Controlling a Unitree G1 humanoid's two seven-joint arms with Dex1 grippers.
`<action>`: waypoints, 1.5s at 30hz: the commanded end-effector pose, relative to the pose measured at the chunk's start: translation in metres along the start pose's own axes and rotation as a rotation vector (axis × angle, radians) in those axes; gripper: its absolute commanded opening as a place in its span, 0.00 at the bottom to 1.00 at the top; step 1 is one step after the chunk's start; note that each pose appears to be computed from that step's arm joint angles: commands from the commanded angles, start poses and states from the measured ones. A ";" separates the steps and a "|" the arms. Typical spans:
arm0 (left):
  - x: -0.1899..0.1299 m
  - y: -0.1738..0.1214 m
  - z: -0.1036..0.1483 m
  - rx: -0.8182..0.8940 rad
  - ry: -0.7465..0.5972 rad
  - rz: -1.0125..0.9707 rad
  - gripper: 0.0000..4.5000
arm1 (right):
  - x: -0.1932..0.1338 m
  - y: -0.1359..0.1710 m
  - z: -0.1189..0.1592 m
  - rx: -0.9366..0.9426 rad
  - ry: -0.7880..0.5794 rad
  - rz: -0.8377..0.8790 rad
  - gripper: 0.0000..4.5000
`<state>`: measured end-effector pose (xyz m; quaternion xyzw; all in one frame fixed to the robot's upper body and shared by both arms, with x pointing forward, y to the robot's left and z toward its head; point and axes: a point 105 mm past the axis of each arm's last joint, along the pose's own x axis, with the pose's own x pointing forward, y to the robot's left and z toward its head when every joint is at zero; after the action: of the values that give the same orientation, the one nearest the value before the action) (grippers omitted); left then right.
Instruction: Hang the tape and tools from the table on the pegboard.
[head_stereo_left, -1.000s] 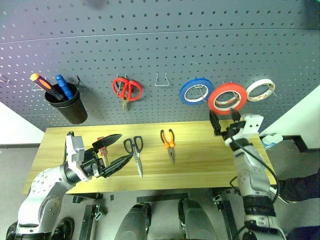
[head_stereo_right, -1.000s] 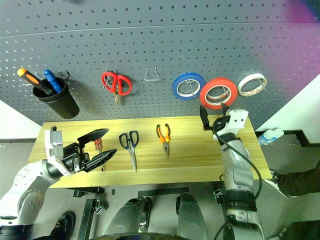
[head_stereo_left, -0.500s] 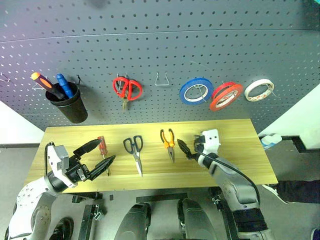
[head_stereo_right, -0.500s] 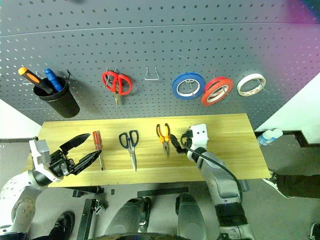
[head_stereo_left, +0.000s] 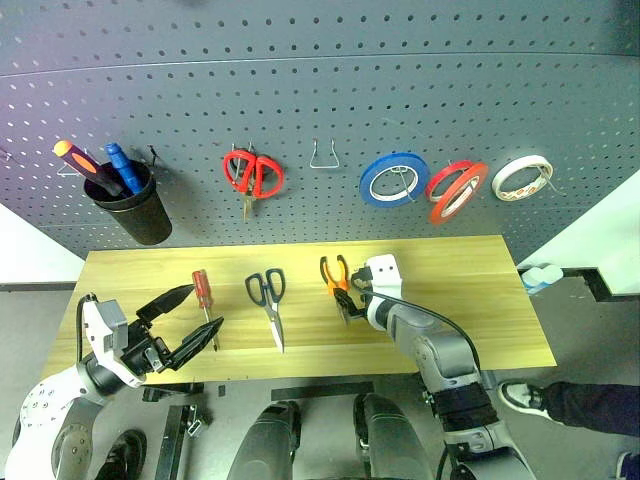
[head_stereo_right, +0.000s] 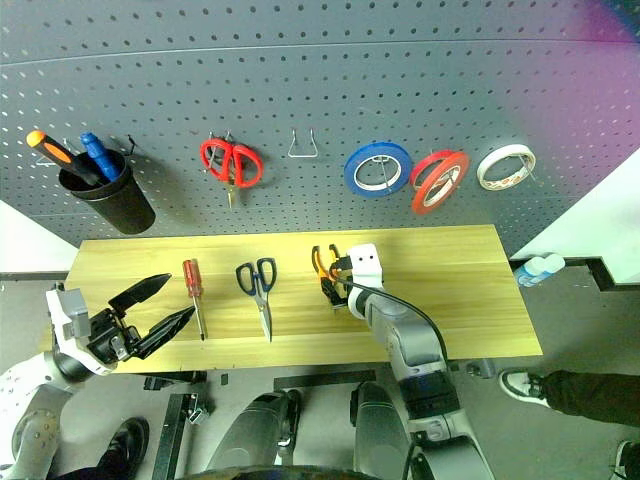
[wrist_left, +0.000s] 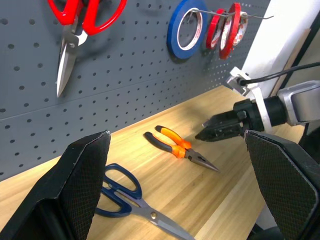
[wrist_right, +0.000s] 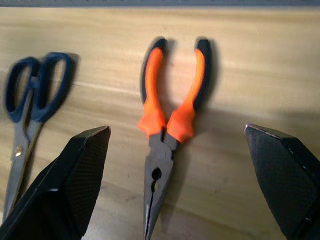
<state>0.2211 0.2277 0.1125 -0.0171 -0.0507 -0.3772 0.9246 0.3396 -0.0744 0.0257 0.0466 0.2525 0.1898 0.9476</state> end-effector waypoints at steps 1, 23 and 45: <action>0.000 -0.002 0.008 0.033 -0.028 -0.005 1.00 | 0.004 0.014 0.014 0.047 -0.009 0.032 1.00; 0.002 -0.008 0.007 0.019 -0.026 -0.012 1.00 | 0.043 0.033 0.012 0.031 0.056 -0.017 1.00; 0.011 -0.011 0.017 0.035 -0.034 -0.012 1.00 | 0.045 0.030 0.009 -0.228 0.042 -0.038 0.66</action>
<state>0.2215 0.2159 0.1199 -0.0172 -0.0594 -0.3776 0.9239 0.3701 -0.0358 0.0135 -0.0661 0.2634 0.1885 0.9438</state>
